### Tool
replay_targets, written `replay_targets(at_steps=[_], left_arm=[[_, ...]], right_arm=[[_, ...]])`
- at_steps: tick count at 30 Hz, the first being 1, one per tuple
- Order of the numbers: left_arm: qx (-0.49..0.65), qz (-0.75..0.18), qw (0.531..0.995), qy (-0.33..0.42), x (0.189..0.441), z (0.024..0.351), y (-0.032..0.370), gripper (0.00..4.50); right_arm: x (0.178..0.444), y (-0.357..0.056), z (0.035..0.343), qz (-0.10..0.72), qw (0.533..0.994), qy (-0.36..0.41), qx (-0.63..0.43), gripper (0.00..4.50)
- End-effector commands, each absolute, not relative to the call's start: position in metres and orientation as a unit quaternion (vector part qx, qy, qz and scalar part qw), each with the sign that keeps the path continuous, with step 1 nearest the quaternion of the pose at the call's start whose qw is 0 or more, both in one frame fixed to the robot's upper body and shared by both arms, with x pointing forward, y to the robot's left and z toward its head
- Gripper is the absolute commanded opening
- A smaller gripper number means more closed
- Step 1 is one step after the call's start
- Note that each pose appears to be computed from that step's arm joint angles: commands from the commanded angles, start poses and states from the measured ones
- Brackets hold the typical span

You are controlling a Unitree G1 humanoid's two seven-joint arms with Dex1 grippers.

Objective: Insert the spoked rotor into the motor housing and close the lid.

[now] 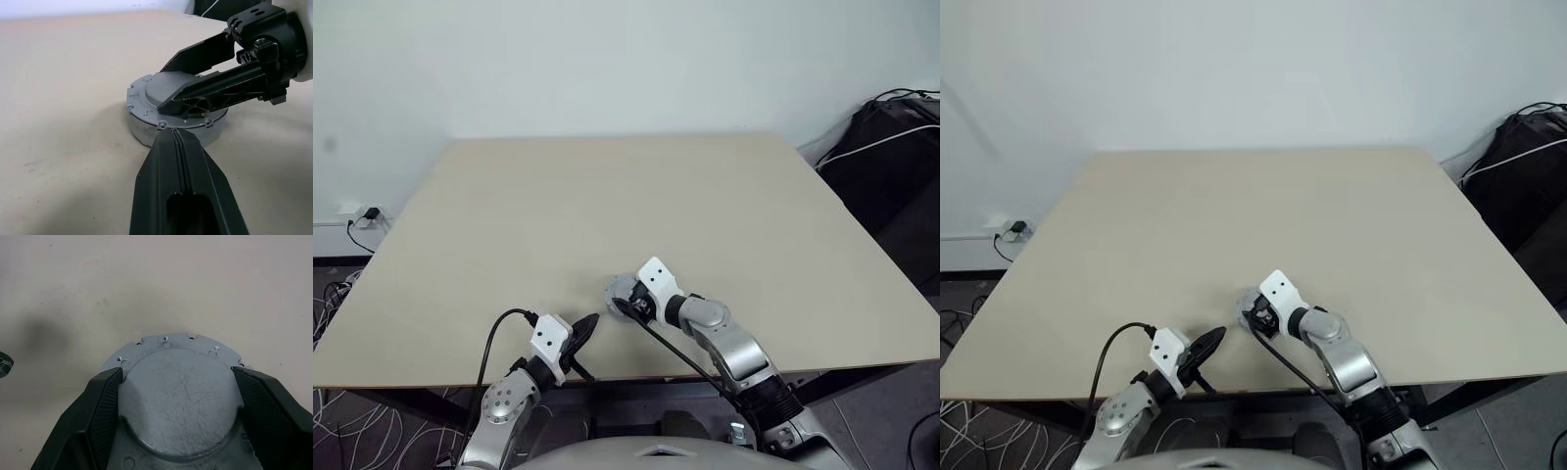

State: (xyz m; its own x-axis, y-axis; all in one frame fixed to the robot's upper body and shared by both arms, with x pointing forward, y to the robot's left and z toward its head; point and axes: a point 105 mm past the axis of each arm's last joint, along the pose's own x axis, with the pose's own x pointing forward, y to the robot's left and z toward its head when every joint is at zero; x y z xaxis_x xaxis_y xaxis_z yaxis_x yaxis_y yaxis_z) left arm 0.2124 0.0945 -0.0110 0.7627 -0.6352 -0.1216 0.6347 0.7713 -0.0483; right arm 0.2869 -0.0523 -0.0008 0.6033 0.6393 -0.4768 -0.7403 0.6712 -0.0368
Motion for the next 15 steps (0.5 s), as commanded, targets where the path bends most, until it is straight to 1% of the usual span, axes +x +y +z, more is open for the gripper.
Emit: replay_targets(at_steps=[1,11,13,15], left_arm=[[0.001,-0.337,0.941,0.040,0.217,0.002,0.094,0.00],[0.002,-0.331,0.943,0.041,0.219,0.003,0.096,0.00],[-0.009,-0.315,0.949,0.035,0.224,0.007,0.097,0.00],[-0.020,-0.282,0.959,0.025,0.235,0.014,0.102,0.00]], right_arm=[[0.278,-0.063,-0.023,0.381,0.876,0.261,-0.135,3.24],[0.274,-0.068,-0.029,0.367,0.877,0.278,-0.135,3.24],[0.274,-0.068,-0.030,0.365,0.878,0.278,-0.135,3.24],[0.273,-0.067,-0.030,0.364,0.879,0.279,-0.133,3.24]])
